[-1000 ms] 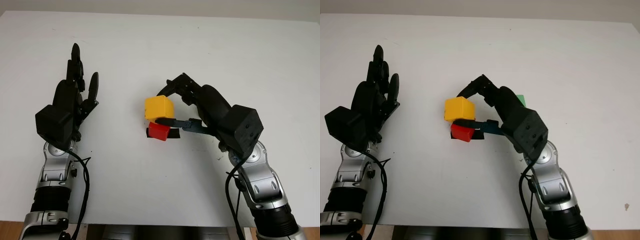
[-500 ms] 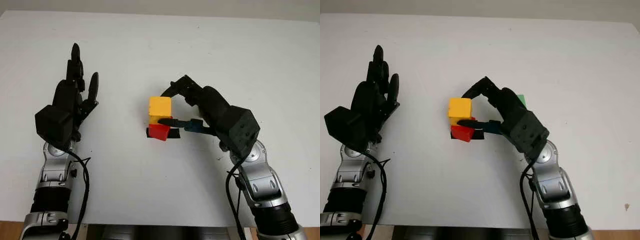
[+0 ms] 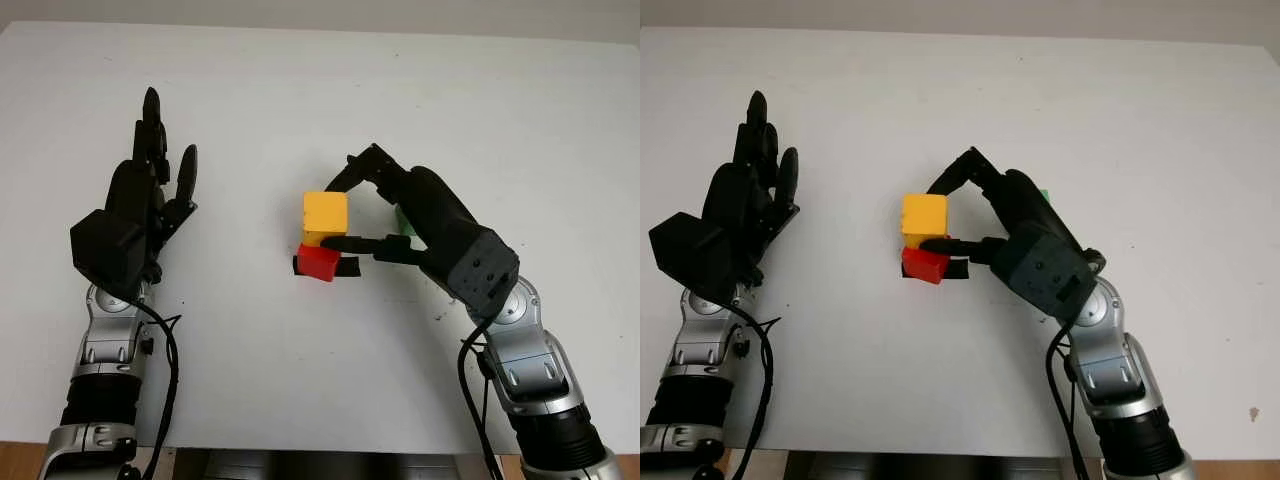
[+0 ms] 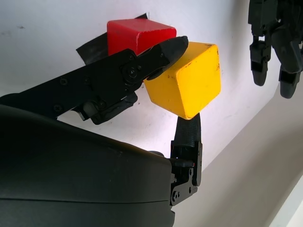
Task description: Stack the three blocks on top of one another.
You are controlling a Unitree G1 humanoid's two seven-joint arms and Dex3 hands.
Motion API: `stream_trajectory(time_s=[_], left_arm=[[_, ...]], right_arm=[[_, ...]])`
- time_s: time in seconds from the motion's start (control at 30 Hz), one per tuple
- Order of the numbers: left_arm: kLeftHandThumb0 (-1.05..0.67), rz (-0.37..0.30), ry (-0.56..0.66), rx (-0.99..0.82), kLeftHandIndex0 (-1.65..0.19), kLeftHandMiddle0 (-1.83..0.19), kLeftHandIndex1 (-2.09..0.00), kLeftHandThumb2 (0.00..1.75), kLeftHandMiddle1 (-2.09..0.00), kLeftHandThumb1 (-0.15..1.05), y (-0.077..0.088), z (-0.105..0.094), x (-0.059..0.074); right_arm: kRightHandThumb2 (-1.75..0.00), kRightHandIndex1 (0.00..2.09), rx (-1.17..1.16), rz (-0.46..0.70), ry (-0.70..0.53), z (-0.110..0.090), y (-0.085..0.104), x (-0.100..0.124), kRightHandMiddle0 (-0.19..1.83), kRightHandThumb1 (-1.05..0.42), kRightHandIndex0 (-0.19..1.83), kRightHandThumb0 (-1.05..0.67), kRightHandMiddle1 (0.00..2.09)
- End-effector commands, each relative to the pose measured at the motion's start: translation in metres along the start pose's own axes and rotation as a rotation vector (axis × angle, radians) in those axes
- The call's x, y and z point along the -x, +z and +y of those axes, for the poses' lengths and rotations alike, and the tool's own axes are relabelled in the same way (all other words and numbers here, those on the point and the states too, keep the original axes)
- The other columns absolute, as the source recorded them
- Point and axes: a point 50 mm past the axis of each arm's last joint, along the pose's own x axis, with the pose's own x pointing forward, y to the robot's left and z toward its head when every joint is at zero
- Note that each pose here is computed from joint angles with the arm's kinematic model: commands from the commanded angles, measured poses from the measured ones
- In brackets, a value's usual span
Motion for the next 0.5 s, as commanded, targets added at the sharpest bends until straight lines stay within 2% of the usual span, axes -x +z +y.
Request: stream_trajectory(time_s=[0.0,0.47], left_arm=[[-0.63,-0.003,0.004,-0.012,0.13,0.16,-0.05,0.61,-0.05,1.05,0.0002,0.0028,0.0029],[-0.65,-0.001,0.003,-0.013,0.14,0.16,-0.05,0.6,-0.05,1.05,-0.0006,0.0025,0.0036]], right_arm=[[-0.05,0.05,-0.001,-0.012,0.006,-0.0001,0.0038,0.0031,0.23,-0.97,0.22,-0.36,1.67],[-0.05,0.06,0.001,-0.012,0.02,0.0014,0.0037,0.0041,0.24,-0.97,0.24,-0.37,1.68]])
